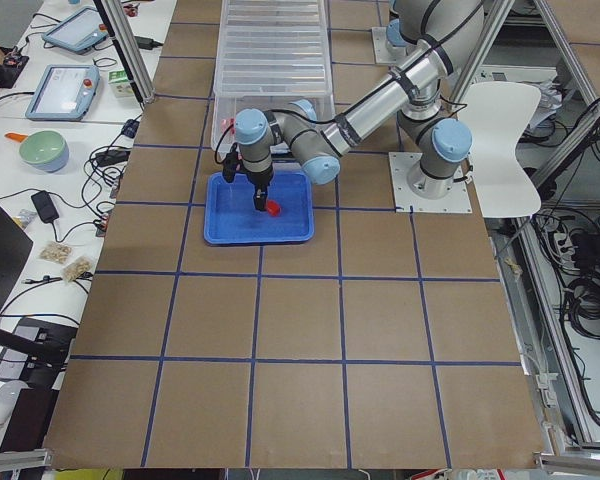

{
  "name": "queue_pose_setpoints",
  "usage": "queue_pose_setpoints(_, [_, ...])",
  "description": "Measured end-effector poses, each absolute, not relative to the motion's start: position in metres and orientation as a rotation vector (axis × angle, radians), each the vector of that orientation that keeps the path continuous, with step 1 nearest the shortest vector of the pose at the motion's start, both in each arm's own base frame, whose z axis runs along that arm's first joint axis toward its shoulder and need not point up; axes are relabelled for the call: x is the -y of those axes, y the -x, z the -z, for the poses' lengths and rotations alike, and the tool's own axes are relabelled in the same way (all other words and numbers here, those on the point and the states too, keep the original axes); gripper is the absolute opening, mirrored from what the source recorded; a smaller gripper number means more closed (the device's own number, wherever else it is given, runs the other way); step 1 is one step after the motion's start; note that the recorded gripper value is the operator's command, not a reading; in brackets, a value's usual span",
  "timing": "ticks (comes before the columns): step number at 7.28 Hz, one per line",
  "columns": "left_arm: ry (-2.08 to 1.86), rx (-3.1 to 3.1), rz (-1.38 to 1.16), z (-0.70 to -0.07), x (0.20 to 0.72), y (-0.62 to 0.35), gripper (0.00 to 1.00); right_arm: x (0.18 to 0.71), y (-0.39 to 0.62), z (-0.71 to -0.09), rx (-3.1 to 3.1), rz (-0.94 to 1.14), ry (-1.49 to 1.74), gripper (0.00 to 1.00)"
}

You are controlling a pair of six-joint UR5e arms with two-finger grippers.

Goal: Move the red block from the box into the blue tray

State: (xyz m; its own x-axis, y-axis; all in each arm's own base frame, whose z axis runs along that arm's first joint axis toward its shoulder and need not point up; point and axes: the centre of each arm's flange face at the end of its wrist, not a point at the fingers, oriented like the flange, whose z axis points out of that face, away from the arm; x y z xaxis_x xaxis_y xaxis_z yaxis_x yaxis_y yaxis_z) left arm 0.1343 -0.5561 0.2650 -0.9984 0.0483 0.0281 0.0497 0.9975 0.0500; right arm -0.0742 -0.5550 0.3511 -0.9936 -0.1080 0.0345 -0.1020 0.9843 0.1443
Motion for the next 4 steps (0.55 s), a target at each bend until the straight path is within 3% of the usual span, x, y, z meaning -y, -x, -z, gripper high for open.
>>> queue_pose_setpoints(4, [-0.069,3.103,0.151,-0.412,0.540,-0.050,1.00,0.559,0.024,-0.352,3.084,0.210,-0.125,1.00])
